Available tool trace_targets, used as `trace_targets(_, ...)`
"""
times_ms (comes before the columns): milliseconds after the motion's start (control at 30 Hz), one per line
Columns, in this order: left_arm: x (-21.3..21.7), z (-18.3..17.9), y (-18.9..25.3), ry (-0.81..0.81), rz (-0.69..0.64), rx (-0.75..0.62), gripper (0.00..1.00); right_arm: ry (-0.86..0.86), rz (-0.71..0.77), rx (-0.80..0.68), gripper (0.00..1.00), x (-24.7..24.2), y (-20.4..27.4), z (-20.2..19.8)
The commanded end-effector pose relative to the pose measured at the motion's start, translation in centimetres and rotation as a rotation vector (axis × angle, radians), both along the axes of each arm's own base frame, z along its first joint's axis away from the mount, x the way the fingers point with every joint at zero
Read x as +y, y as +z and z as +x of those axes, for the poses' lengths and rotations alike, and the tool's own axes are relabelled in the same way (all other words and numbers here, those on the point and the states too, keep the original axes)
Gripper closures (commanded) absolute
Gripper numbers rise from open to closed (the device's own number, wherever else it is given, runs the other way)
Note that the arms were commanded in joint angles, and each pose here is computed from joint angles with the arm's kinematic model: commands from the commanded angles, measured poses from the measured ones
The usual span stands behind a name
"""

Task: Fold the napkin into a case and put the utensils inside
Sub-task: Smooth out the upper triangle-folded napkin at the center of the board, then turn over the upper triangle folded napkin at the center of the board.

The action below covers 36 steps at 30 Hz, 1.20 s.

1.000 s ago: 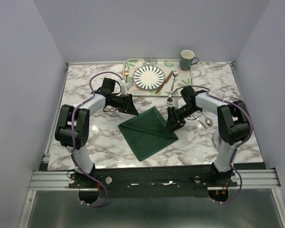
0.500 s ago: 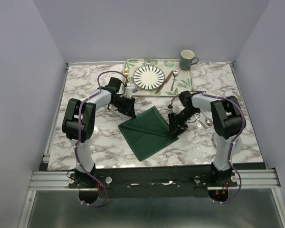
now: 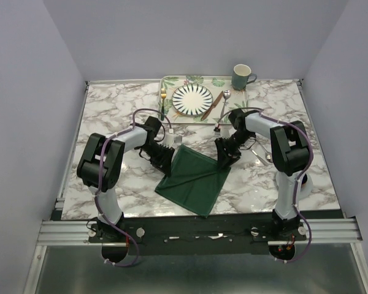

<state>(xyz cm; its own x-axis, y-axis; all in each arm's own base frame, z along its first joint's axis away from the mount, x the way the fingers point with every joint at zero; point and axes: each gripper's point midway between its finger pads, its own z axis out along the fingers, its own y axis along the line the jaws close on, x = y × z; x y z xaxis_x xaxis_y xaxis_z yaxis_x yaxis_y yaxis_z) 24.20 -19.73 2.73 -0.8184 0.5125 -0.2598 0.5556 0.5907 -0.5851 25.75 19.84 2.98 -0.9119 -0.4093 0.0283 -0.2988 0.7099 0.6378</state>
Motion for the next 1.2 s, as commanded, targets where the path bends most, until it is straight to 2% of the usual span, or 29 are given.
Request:
trace_targets(0, -0.2, -1.7, 2.8, -0.065, -0.047, -0.015, 0.59, 0.094, 0.051, -0.089, 0.48, 0.3, 2.4, 0.7)
trace_targets(133, -0.7, 1.9, 6.1, -0.119, -0.107, -0.209, 0.41, 0.124, 0.05, -0.174, 0.44, -0.1, 4.4, 1.2)
trace_targets(233, -2.3, 5.3, 8.9, -0.201, -0.164, -0.411, 0.39, 0.094, 0.032, -0.201, 0.44, -0.8, 5.3, 1.3)
trace_targets(300, -4.2, 6.2, 9.5, -0.308, -0.212, -0.505, 0.4, 0.059, 0.03, -0.196, 0.43, -1.2, 5.4, 1.3)
trace_targets(433, -8.4, 8.2, 10.5, -0.487, -0.282, -0.631, 0.41, -0.053, 0.034, -0.143, 0.43, -2.9, 4.9, 1.9)
trace_targets(500, -10.2, 7.8, 8.8, -0.56, -0.282, -0.599, 0.39, -0.103, 0.034, -0.122, 0.43, -3.6, 5.1, 1.9)
trace_targets(533, -11.2, 8.6, 9.3, -0.604, -0.279, -0.648, 0.39, -0.135, 0.035, -0.12, 0.43, -4.3, 5.2, 2.2)
trace_targets(567, -11.8, 8.5, 7.9, -0.626, -0.27, -0.621, 0.39, -0.155, 0.032, -0.112, 0.43, -4.6, 4.9, 2.0)
trace_targets(733, -15.2, 9.2, 6.2, -0.705, -0.25, -0.668, 0.42, -0.231, 0.021, -0.09, 0.43, -5.9, 4.7, 2.0)
trace_targets(833, -16.0, 9.4, 4.7, -0.735, -0.223, -0.67, 0.42, -0.242, 0.018, -0.087, 0.44, -6.2, 4.4, 1.8)
trace_targets(967, -16.5, 8.0, 2.4, -0.82, -0.181, -0.647, 0.42, -0.249, 0.027, -0.084, 0.44, -6.1, 4.0, 2.0)
trace_targets(1167, -15.8, 7.3, -0.4, -0.869, -0.115, -0.612, 0.52, -0.251, 0.029, -0.08, 0.43, -6.0, 3.1, 2.8)
